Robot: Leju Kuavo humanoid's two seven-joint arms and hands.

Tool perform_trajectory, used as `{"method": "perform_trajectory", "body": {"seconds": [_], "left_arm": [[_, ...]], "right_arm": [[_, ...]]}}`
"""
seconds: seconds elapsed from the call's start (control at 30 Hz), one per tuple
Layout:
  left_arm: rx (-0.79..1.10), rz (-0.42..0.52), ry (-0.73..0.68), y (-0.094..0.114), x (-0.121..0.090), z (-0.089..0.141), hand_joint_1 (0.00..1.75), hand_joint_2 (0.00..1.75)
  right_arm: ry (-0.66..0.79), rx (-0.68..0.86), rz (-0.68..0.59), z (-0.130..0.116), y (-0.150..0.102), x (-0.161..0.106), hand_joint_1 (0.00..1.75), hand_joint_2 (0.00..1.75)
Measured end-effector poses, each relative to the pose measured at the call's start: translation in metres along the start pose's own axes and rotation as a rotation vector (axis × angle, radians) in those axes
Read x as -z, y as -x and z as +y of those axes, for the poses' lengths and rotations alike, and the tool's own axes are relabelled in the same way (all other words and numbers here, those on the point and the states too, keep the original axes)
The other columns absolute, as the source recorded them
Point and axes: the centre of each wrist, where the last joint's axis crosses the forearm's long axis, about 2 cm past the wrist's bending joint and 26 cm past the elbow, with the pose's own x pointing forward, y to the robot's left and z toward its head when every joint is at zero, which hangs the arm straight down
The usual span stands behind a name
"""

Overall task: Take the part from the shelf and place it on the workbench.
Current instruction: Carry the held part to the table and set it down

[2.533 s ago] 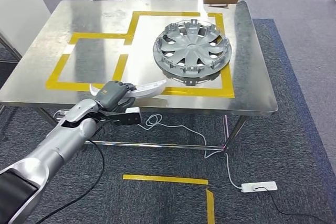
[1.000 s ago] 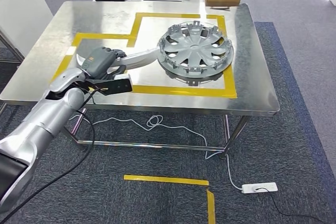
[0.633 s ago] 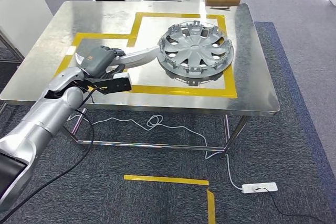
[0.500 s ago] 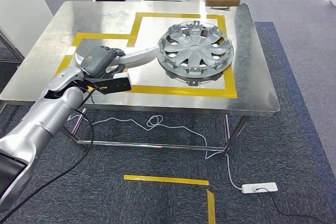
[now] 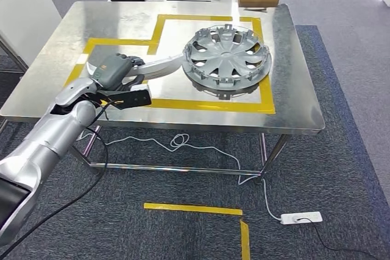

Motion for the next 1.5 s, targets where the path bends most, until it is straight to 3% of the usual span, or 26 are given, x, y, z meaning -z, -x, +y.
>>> {"method": "perform_trajectory", "body": {"seconds": [1.5], "left_arm": [[-0.011, 0.034, 0.018, 0.01, -0.006, -0.004, 1.75, 1.75]], "right_arm": [[0.0, 0.012, -0.004, 0.003, -0.004, 0.0, 0.0, 1.75]]}}
